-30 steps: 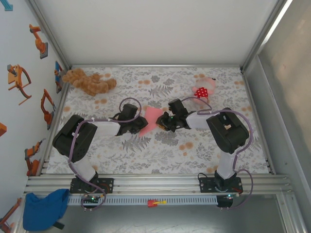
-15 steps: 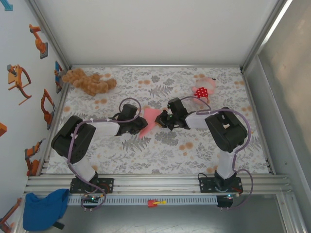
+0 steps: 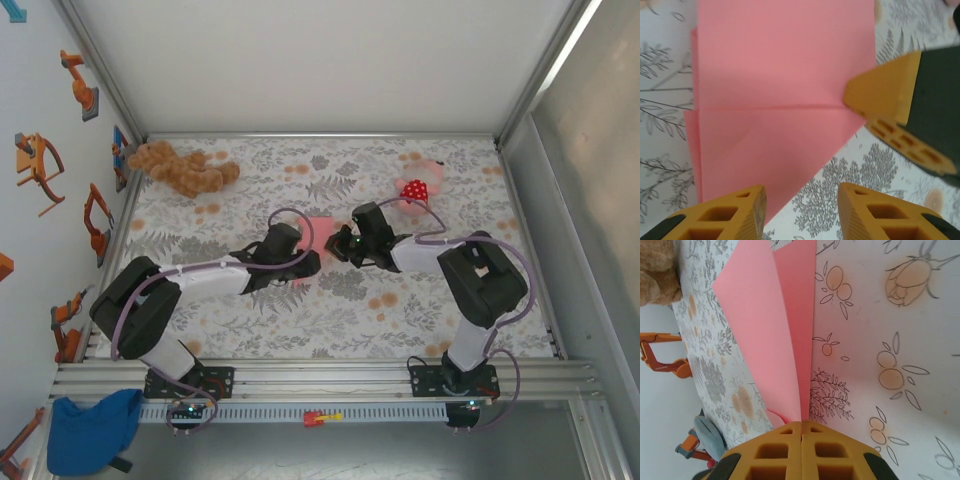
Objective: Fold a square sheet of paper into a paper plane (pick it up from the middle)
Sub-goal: Fold the wing for the fifth time at the center of the table.
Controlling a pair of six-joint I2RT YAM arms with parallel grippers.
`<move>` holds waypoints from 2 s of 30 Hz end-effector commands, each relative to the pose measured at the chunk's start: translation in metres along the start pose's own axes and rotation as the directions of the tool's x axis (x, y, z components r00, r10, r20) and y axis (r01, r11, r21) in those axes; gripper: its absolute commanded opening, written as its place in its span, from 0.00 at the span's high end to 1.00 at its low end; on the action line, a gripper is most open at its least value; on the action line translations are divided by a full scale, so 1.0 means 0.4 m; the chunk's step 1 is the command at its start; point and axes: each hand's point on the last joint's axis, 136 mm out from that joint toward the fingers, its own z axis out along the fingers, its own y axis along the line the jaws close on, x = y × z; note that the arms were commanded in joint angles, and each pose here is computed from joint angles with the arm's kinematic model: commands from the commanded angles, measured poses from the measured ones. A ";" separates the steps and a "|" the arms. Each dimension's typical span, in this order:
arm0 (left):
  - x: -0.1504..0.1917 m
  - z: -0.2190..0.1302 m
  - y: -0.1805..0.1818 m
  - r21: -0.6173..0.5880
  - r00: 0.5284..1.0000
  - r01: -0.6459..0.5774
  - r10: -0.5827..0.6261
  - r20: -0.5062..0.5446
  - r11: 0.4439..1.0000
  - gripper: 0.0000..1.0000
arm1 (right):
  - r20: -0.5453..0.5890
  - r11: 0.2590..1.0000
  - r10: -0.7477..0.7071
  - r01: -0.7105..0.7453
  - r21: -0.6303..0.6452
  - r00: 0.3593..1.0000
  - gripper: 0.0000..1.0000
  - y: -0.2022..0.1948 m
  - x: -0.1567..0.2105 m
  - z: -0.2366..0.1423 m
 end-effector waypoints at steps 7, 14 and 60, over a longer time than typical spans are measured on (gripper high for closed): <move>-0.003 0.012 -0.018 -0.108 0.936 -0.336 0.345 0.072 0.935 0.53 | 0.025 0.996 0.088 -0.089 0.029 0.996 1.00 -0.013 0.012 -0.036; -0.010 0.026 -0.003 -0.231 0.885 -0.432 0.459 0.079 0.872 0.51 | 0.003 0.992 0.121 -0.121 0.021 0.993 1.00 0.001 0.018 -0.038; 0.009 -0.028 -0.045 -0.218 0.790 -0.546 0.584 0.187 0.809 0.43 | -0.029 0.985 0.173 -0.173 0.006 0.984 1.00 0.030 0.014 -0.052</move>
